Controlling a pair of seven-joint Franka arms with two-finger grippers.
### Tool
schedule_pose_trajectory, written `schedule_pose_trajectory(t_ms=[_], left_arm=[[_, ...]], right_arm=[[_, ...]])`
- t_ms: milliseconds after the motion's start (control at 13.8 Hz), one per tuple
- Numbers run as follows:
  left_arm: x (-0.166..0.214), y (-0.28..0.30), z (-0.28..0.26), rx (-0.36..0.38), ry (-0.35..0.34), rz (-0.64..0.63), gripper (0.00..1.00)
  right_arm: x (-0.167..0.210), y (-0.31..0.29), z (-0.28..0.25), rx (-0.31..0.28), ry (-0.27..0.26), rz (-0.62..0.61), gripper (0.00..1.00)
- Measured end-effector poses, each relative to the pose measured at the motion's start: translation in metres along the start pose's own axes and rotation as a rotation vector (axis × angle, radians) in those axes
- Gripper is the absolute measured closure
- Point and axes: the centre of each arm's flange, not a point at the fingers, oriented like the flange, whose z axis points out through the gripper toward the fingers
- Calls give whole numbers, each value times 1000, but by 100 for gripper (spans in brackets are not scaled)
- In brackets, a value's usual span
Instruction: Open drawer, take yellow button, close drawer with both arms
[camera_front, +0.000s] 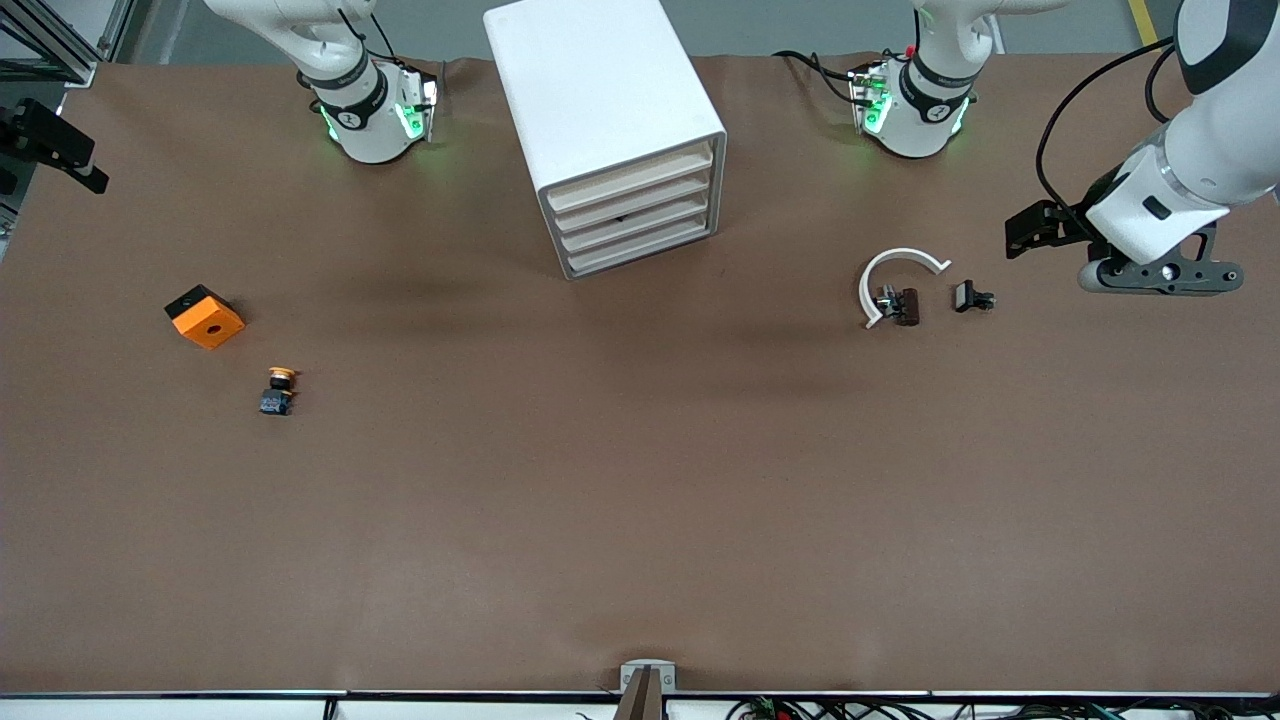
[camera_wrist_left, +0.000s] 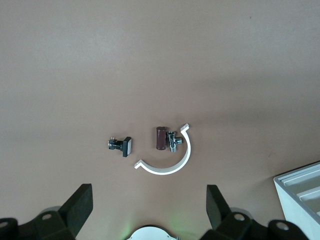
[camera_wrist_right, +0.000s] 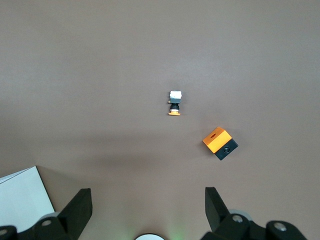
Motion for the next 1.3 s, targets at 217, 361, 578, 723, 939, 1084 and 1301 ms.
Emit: schedule_pose_trajectory(t_ms=[217,361,578,723,939,1084,1301], left_arm=[[-2,-1,-9,-1,23,-3,0],[-5,-1,-18,0,38,-2,0],[-12,-1,-37,0,64,-3,0],[-14,0,-46,0,79,-1,0],[-14,1,-51,-1,90,-2,0],[-15,1,-54,-1,95,-4,0],[-15,-1,-55,-1,97,-7,0]], right_arm=[[0,0,-1,0,5,0,0],[0,0,-1,0,6,5,0],[0,0,-1,0,6,10,0],[0,0,-1,0,6,19,0],[0,0,-1,0,8,29,0],[-1,0,-2,0,10,34,0],[-1,0,-3,1,11,45,0]])
